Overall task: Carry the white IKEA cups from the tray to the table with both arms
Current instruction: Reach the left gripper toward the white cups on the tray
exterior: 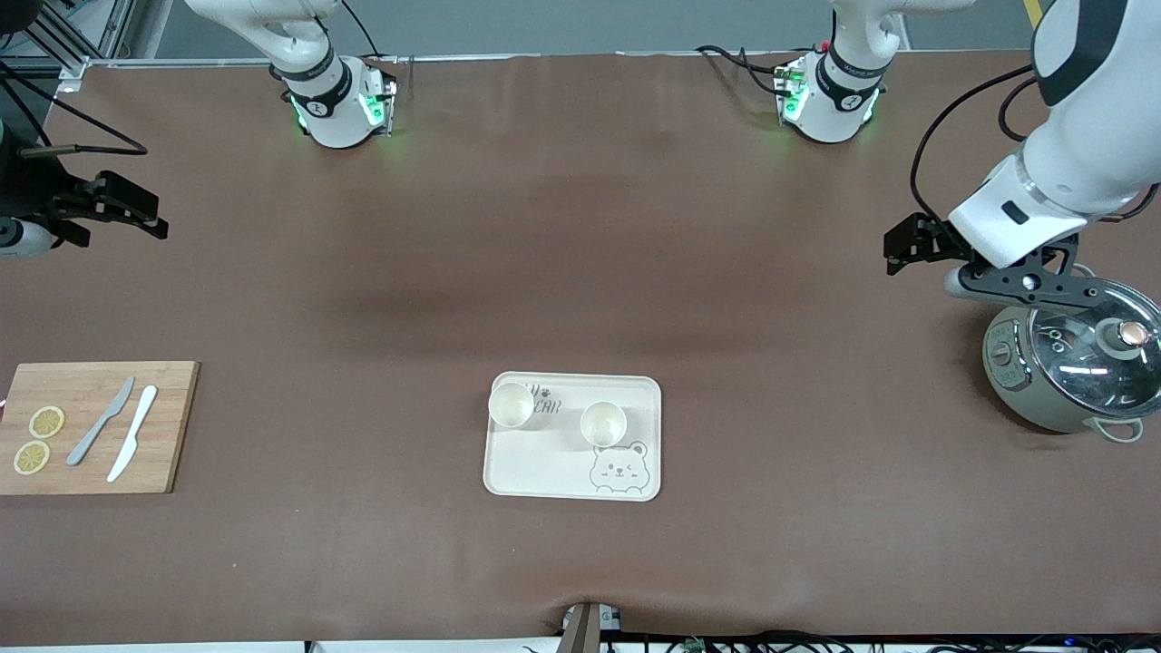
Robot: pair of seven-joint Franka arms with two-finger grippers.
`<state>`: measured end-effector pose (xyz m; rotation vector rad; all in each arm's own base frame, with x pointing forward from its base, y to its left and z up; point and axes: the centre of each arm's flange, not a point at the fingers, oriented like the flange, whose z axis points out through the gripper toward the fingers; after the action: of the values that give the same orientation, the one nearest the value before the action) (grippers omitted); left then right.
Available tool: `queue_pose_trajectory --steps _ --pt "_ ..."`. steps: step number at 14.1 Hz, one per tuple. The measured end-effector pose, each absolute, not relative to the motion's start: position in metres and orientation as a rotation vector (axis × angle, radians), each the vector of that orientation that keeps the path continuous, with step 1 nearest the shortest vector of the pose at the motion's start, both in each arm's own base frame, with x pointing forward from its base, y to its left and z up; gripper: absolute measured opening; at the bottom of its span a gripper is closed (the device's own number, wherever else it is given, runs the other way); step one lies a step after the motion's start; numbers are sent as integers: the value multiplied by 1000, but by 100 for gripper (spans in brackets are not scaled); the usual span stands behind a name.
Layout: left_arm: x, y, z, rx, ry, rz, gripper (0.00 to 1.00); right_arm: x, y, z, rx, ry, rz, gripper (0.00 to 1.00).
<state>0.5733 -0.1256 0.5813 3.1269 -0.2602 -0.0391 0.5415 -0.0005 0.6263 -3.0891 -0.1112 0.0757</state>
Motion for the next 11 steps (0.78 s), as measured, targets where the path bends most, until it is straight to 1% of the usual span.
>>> queue_pose_trajectory --steps 3,7,11 --pt "579 -132 577 3126 -242 -43 100 542 -1 626 -3089 -111 77 100" --pt "613 -157 548 3114 -211 -63 100 544 -1 621 -3088 -109 92 100" --pt "645 -199 515 3092 -203 -9 100 545 -2 618 -3088 -107 99 100"
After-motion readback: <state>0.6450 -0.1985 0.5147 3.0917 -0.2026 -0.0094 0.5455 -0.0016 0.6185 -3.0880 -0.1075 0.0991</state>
